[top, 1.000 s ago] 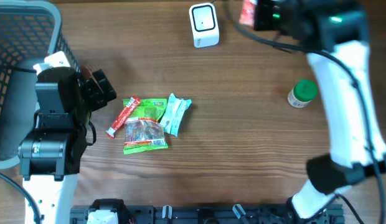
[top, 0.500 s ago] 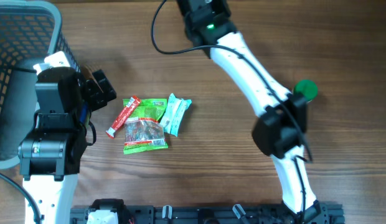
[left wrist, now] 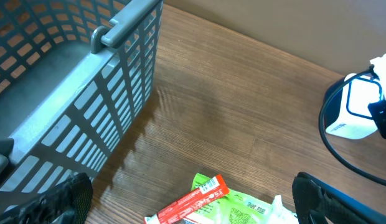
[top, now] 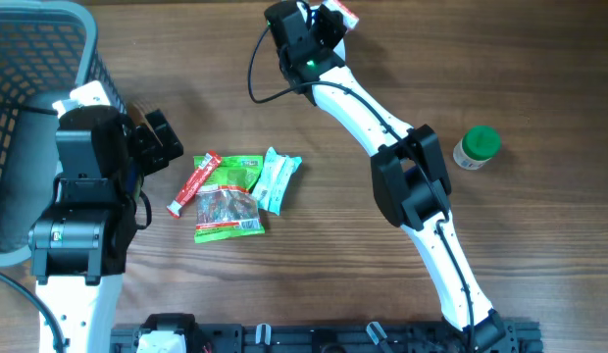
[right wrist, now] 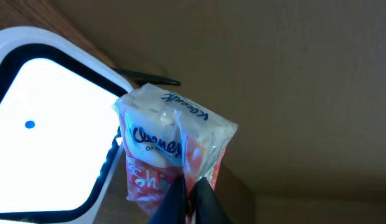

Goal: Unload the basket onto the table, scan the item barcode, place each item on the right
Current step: 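Hold the tissue pack up in front of the white scanner, then lower the tissue pack onto the table right of centre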

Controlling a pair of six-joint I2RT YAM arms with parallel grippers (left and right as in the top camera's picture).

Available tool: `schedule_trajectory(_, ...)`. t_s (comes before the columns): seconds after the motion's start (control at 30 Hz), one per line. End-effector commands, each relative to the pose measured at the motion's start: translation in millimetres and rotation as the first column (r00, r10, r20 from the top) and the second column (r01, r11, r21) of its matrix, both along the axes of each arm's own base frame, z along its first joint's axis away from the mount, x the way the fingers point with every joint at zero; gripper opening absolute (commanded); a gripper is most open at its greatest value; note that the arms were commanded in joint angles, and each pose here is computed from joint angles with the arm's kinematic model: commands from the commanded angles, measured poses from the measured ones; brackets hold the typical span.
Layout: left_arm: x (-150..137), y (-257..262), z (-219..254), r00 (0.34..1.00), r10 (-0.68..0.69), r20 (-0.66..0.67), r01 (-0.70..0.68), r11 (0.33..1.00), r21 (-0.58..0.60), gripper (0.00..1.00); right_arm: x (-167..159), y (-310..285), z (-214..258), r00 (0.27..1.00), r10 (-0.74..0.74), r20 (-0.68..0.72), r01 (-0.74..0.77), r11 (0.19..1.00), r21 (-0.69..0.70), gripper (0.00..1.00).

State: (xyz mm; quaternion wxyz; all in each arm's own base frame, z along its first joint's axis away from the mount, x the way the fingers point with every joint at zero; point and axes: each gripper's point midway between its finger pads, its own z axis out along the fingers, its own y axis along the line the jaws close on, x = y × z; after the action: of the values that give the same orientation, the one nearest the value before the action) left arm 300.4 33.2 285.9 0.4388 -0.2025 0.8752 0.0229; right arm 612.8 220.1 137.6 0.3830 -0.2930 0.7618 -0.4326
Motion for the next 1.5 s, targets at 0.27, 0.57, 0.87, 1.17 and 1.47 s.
schedule_trajectory(0.27,0.7,3.2,6.3,1.0,0.01,0.015,-0.01,1.0,0.009,1.0,-47.0,-20.3,111.2,0.993,-0.096,0.067,0.071,0.949,0.308,0.04)
schedule_trajectory(0.57,0.7,3.2,6.3,1.0,0.01,0.015,-0.01,1.0,0.009,1.0,-183.3,-68.7,185.3,0.97,-0.072,-0.233,0.216,0.696,0.685,0.04)
schedule_trajectory(0.87,0.7,3.2,6.3,1.0,0.01,0.015,-0.01,1.0,0.009,1.0,-259.4,-106.0,150.8,0.799,-0.002,-0.601,0.521,0.502,0.691,0.04)
schedule_trajectory(1.17,0.7,3.2,6.3,1.0,0.01,0.015,-0.01,1.0,0.009,1.0,-270.0,-134.5,37.7,0.639,-0.172,-0.75,0.704,0.524,0.48,0.04)
schedule_trajectory(1.47,0.7,3.2,6.3,1.0,0.01,0.015,-0.01,1.0,0.009,1.0,-292.1,-181.9,-74.1,0.574,-0.358,-0.736,0.769,0.545,0.334,0.04)
